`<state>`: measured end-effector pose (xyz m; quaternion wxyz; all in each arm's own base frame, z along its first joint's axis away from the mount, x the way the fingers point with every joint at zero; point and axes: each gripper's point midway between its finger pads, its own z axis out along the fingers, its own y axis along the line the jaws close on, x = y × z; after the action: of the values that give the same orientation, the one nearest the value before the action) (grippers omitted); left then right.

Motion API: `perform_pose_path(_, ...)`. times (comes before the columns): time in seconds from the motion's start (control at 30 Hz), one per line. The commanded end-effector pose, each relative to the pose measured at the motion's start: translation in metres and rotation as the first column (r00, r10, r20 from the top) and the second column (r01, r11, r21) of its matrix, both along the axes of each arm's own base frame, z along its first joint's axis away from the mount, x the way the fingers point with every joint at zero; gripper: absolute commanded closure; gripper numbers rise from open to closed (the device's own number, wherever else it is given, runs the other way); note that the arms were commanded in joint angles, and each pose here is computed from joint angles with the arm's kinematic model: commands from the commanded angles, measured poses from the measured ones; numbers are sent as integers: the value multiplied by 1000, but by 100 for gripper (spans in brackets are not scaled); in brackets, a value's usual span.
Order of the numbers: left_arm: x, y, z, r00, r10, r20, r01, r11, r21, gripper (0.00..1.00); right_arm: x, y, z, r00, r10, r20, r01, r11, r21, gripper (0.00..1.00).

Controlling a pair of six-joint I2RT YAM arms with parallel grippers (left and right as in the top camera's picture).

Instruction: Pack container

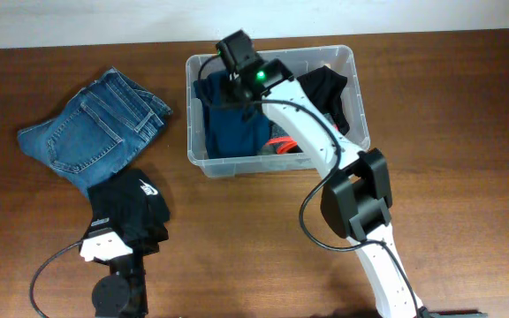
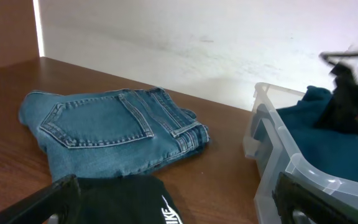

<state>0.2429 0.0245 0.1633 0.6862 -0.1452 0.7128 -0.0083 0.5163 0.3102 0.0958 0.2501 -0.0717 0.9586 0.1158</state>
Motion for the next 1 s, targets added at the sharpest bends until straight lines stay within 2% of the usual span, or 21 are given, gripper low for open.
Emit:
perform_pose_path(0.0, 0, 1, -1, 1000, 4, 2, -4, 1000, 12, 1, -24, 10, -42, 993, 56, -108, -54, 998, 22, 96)
perform_pose_path(0.17, 0, 1, -1, 1000, 5, 2, -5, 1000, 12, 1, -33, 5, -66, 987, 56, -148, -55, 998, 7, 96)
perform_pose_path(0.3, 0, 1, -1, 1000, 4, 2, -4, 1000, 11, 1, -29, 7, -62, 990, 58, -128, -56, 998, 18, 96)
perform_pose_path(0.43, 0, 1, -1, 1000, 4, 2, -4, 1000, 11, 1, -7, 18, -18, 996, 88, -23, -87, 994, 65, 96)
perform_pose_path(0.53, 0, 1, -1, 1000, 4, 2, -4, 1000, 12, 1, 8, 21, 32, 991, 109, 71, -115, 990, 83, 96)
perform_pose_path(0.57, 0, 1, -1, 1000, 4, 2, -4, 1000, 12, 1, 14, 19, 62, 988, 96, 118, -108, 990, 94, 96)
perform_pose_path(0.7, 0, 1, -1, 1000, 4, 2, -4, 1000, 12, 1, 20, 12, 112, 980, 75, 186, -99, 987, 124, 96)
perform_pose_path(0.8, 0, 1, -1, 1000, 4, 2, -4, 1000, 12, 1, 28, -3, 124, 977, 36, 212, -59, 993, 107, 96)
perform_pose_path(0.97, 0, 1, -1, 1000, 4, 2, -4, 1000, 12, 1, 40, -37, 109, 979, -41, 199, 36, 999, 31, 96)
